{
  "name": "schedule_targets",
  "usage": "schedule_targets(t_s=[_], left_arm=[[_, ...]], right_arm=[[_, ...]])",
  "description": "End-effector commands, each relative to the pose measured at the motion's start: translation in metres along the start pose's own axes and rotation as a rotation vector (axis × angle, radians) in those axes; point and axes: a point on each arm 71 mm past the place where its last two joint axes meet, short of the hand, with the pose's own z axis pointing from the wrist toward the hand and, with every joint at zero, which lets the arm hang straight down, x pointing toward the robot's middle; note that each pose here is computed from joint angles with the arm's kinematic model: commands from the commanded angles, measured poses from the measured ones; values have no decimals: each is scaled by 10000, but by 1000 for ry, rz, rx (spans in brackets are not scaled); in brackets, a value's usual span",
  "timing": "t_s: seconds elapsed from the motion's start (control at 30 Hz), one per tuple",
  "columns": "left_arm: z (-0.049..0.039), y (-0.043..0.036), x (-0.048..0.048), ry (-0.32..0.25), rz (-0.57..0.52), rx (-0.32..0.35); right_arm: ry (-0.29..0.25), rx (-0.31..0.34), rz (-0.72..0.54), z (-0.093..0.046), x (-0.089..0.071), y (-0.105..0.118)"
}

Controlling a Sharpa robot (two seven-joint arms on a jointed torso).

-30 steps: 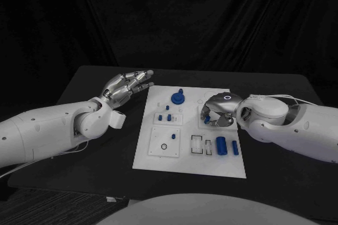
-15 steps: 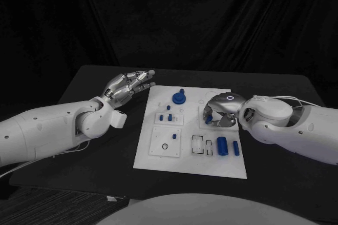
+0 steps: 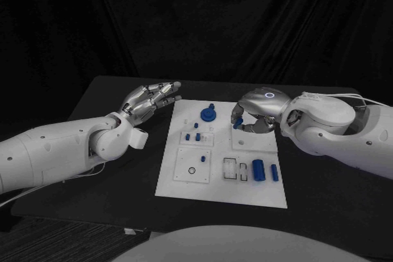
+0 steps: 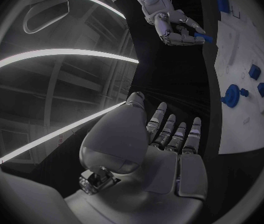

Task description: Assemble the parts on the task board

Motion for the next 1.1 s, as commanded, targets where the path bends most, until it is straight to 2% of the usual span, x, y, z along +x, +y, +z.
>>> schedule_targets(t_s=[0.03, 0.3, 0.47, 0.77, 1.1], left_arm=[[11, -39, 25, 12, -17, 69], [28, -26, 45, 19, -22, 65], [27, -22, 50, 20, -23, 62], [7, -36, 32, 7, -14, 70], [8, -35, 35, 4, -11, 69]], right_arm=[[-1, -26, -5, 53, -53, 142], [-5, -158, -16, 299, -91, 566], [36, -227, -39, 446, -7, 807], [110, -285, -26, 589, 222, 1069], [130, -323, -10, 620, 418, 1225]])
